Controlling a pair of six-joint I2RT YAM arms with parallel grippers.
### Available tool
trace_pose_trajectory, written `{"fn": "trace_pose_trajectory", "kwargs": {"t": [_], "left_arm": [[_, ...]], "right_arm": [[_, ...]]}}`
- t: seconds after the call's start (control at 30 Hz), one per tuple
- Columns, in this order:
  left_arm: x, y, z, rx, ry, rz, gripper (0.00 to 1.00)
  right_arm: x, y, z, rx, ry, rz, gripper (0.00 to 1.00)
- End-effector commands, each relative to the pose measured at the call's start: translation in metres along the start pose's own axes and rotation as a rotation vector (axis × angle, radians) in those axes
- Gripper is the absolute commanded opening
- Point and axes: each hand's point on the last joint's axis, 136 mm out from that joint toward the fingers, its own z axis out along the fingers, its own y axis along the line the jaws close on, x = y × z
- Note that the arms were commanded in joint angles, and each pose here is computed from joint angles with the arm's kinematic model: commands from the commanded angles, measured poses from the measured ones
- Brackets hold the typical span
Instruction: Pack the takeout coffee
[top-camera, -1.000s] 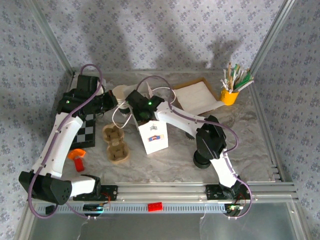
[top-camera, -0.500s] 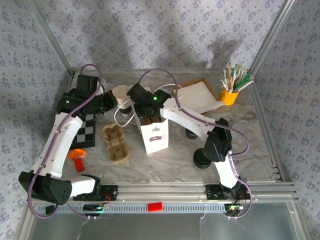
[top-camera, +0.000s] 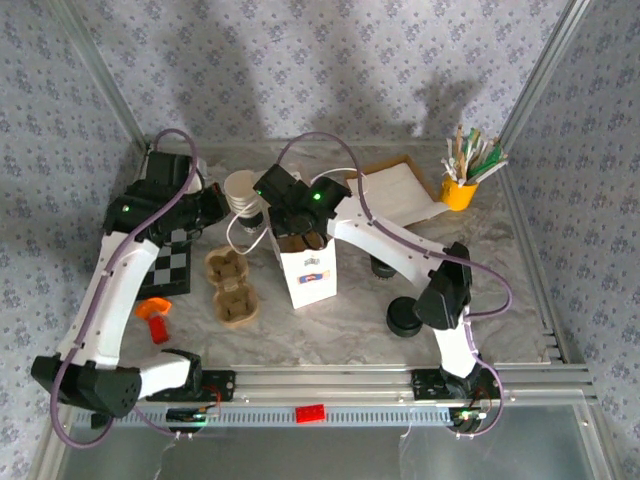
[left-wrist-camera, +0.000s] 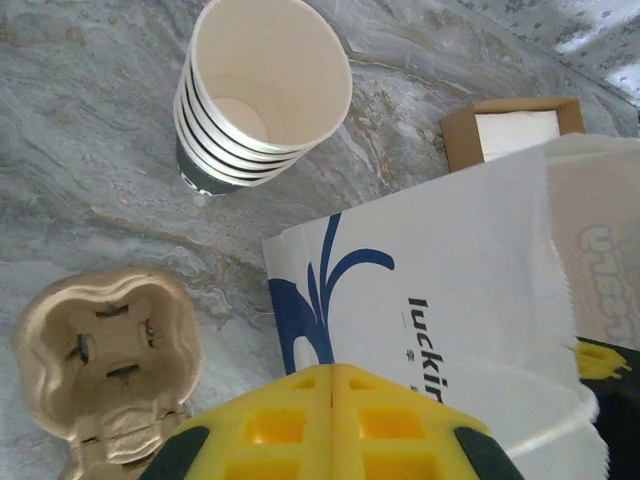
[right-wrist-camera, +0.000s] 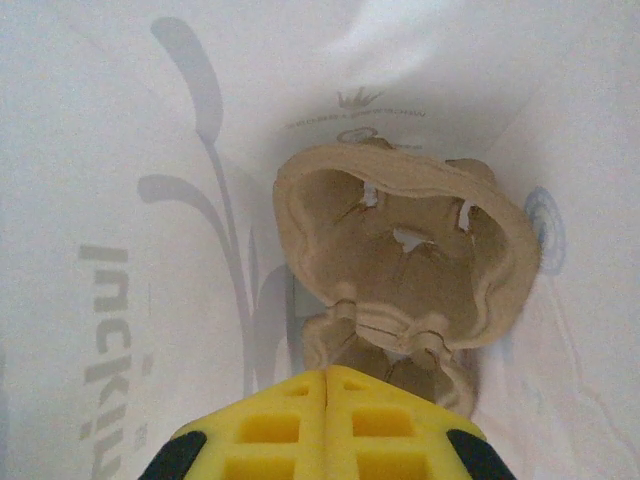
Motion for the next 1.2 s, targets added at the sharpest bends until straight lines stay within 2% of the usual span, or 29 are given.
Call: {"fn": "trace_pose_trajectory", "kwargs": {"t": [0.0,0.17,0.3,0.6,0.73,0.87,1.17], "left_arm": [[0.002,-0.005,-0.03,-0.011,-0.041,0.05,0.0],[0.017,-0.014,-0.045,0.003,-0.044,0.071,0.0],[0.028,-0.024,-0.044,0.04,-0.024,0.07,0.06],[0.033,-0.058,-0.035,0.136,0.004,0.046,0.41],[0.03,-0.059,-0.024,0.118,0.004,0.044,0.49],[0.027,-0.054,-0.013,0.077,0.003,0.05,0.49],[0.031,-0.053,0.002,0.052,0.04,0.085,0.32]], "right_arm": [[-0.003,-0.005,-0.024,0.011,-0.026,-0.001,0.0],[0.002,-0.005,-0.03,0.012,-0.023,-0.01,0.0],[0.006,-0.005,-0.031,0.016,-0.021,-0.009,0.0],[0.011,-0.006,-0.033,0.017,-0.03,0.004,0.0],[0.011,-0.006,-0.036,0.019,-0.039,0.001,0.0],[0.01,-0.006,-0.04,0.016,-0.048,0.001,0.0],[0.0,-0.008,-0.051,0.021,-0.085,0.049,0.0]]}}
